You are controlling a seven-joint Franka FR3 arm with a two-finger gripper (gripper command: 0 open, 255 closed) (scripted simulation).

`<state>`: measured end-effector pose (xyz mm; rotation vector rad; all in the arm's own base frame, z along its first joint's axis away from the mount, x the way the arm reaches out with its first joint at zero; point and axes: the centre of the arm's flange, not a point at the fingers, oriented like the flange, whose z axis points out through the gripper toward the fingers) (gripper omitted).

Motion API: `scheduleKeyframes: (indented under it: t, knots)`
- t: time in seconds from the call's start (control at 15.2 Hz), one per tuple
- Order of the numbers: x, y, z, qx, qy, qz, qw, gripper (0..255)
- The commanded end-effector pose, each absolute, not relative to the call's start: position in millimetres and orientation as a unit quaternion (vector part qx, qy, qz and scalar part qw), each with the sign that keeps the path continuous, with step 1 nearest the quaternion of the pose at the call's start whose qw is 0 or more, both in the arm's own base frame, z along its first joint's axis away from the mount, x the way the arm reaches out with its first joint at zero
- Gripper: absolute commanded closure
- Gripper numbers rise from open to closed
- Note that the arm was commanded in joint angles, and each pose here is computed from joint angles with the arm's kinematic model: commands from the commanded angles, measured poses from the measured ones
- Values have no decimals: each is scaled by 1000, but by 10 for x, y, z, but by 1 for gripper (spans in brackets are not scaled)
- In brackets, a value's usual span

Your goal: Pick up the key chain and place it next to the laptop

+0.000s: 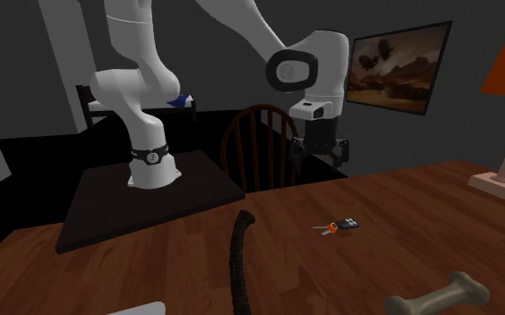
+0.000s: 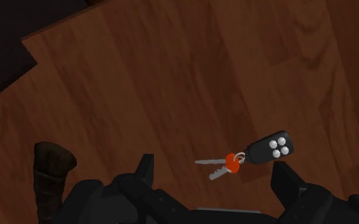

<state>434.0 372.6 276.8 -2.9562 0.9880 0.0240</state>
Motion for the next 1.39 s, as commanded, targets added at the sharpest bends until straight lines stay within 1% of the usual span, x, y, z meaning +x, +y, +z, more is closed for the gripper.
scheduleKeyframes:
  t: [0.0, 0.53, 0.99, 1.32]
  knots:
    - [4477, 3881, 2585, -943, 331, 3, 10, 0]
    - [5040, 4440, 1923, -924, 383, -12, 1, 0]
    - [5049, 4438, 1554, -924, 383, -12, 1, 0]
    - [5049, 4438, 1523, -924, 383, -12, 1, 0]
